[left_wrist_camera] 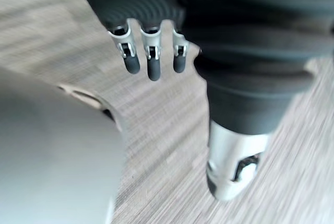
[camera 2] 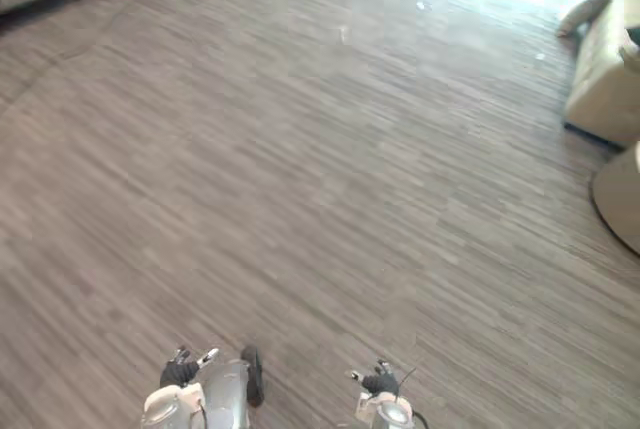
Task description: Pick up cushions and gather them together orderly.
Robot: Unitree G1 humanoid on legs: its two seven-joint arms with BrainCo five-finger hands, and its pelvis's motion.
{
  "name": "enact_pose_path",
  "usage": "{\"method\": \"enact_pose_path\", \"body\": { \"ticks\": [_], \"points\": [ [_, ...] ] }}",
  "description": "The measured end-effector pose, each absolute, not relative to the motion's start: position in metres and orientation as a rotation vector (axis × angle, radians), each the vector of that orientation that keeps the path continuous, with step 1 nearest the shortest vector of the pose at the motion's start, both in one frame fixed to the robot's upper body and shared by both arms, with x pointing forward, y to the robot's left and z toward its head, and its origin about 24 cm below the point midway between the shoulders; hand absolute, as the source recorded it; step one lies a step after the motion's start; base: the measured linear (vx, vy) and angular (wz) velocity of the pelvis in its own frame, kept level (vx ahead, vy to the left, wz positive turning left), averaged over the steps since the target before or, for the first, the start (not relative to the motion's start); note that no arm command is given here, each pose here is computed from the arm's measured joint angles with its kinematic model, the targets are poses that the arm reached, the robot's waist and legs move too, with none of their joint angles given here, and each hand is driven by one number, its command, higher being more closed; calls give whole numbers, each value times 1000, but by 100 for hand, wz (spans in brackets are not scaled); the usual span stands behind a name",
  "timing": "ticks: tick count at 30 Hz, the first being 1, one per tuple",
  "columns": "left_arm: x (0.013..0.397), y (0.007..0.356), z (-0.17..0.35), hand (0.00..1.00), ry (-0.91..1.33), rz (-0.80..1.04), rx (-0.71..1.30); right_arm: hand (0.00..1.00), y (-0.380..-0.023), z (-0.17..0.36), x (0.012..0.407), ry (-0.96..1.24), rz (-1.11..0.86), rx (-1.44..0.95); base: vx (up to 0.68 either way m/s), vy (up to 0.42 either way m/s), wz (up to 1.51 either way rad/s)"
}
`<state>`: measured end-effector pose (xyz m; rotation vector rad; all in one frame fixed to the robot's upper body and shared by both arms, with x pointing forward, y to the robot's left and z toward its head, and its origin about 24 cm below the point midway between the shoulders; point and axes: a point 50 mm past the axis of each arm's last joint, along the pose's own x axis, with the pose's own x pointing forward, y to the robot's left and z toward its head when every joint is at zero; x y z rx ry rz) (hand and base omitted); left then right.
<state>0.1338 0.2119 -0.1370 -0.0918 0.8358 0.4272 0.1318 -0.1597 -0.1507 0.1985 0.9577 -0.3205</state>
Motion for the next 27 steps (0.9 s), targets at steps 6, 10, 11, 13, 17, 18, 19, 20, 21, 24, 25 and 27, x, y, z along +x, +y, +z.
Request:
{"method": "enact_pose_path", "body": {
  "ticks": [6, 10, 11, 13, 17, 18, 19, 20, 21, 24, 25, 27],
  "points": [
    [129, 200, -148, 0, 941, 318, -16, 0, -178, -141, 147, 877, -313, 140, 589, 106, -25],
    [125, 199, -150, 0, 962, 273, 25, 0, -189, -140, 148, 876, -322, 109, 641, -32, 8],
    [119, 200, -152, 0, 979, 280, 28, 0, -191, -143, 141, 894, -334, 115, 561, -88, -2],
    [120, 186, -154, 0, 986, 268, -12, 0, -199, -138, 150, 867, -332, 84, 720, -157, -24],
    [124, 180, -152, 0, 969, 265, -36, 0, -203, -135, 153, 846, -340, 77, 551, -171, -15],
    [127, 182, -150, 0, 948, 286, -52, 0, -202, -136, 151, 855, -339, 74, 542, -103, -34],
    [127, 186, -148, 0, 931, 310, -60, 0, -198, -136, 151, 862, -326, 73, 542, -59, -45],
    [127, 192, -146, 0, 917, 330, -57, 0, -193, -137, 152, 864, -307, 75, 636, -53, -55],
    [127, 198, -145, 0, 906, 345, -51, 0, -187, -140, 147, 889, -298, 85, 608, -30, -56],
    [130, 204, -141, 0, 865, 382, -71, 0, -178, -143, 149, 904, -282, 100, 473, 65, -98],
    [132, 201, -140, 0, 853, 386, -84, 0, -177, -143, 147, 908, -281, 103, 596, 238, -108],
    [132, 201, -140, 0, 844, 407, -109, 0, -178, -145, 144, 919, -288, 96, 533, 270, -87]
  ]
}}
